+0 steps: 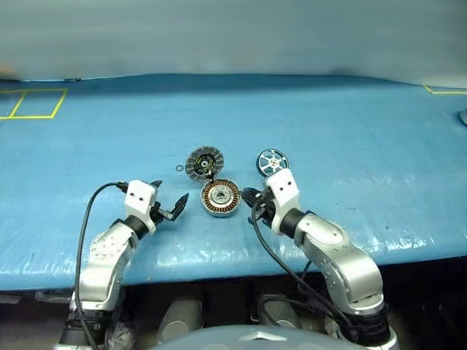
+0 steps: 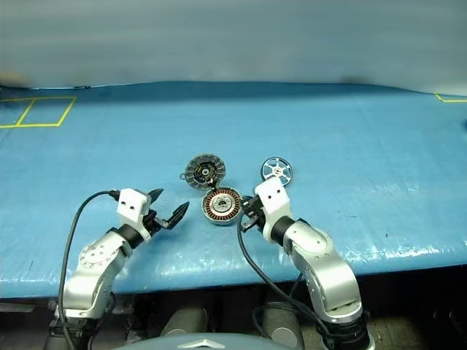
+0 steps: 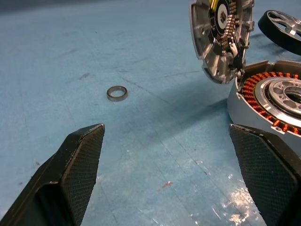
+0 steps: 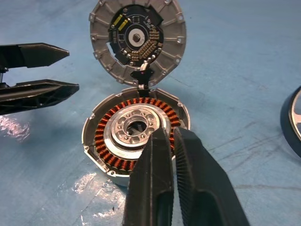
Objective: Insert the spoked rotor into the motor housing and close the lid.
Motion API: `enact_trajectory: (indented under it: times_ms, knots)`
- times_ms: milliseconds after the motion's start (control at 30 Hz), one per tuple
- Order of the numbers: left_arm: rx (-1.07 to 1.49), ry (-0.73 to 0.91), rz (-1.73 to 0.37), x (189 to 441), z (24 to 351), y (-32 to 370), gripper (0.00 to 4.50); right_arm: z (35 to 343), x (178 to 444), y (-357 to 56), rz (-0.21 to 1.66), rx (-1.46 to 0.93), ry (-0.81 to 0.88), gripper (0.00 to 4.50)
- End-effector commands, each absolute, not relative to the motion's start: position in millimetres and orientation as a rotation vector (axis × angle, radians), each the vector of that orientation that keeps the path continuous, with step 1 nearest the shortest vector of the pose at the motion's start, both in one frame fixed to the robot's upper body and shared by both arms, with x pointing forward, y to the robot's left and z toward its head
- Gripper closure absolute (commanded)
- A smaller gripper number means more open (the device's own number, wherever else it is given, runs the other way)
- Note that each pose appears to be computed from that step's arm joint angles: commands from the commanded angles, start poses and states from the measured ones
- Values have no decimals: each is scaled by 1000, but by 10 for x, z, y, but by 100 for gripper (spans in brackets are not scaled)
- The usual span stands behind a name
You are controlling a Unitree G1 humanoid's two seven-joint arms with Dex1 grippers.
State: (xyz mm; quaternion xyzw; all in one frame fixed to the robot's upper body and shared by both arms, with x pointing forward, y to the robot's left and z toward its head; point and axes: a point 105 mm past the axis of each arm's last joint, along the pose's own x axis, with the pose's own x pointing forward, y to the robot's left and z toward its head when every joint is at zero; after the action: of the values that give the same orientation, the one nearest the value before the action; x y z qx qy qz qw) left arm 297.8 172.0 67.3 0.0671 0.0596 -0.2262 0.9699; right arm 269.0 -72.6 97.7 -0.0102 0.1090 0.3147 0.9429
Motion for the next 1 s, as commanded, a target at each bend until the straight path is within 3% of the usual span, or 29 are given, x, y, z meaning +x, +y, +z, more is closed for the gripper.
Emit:
enact_trajectory:
  times_ms: [33,400,667,933,1000]
  knots:
    - [159,106,-446,3096,738,1828,0,1080,2653,-778,615,-12,102,447]
    - [132,128,-458,3884,849,1728,0,853,2561,-863,477,49,35,447]
    - [171,212,-443,4045,650,1693,0,873,2554,-911,457,61,-2,447]
    - [231,306,-436,4013,392,1715,0,787,2539,-926,446,38,16,447]
    - [252,331,-432,3987,324,1744,39,773,2535,-929,442,41,21,450]
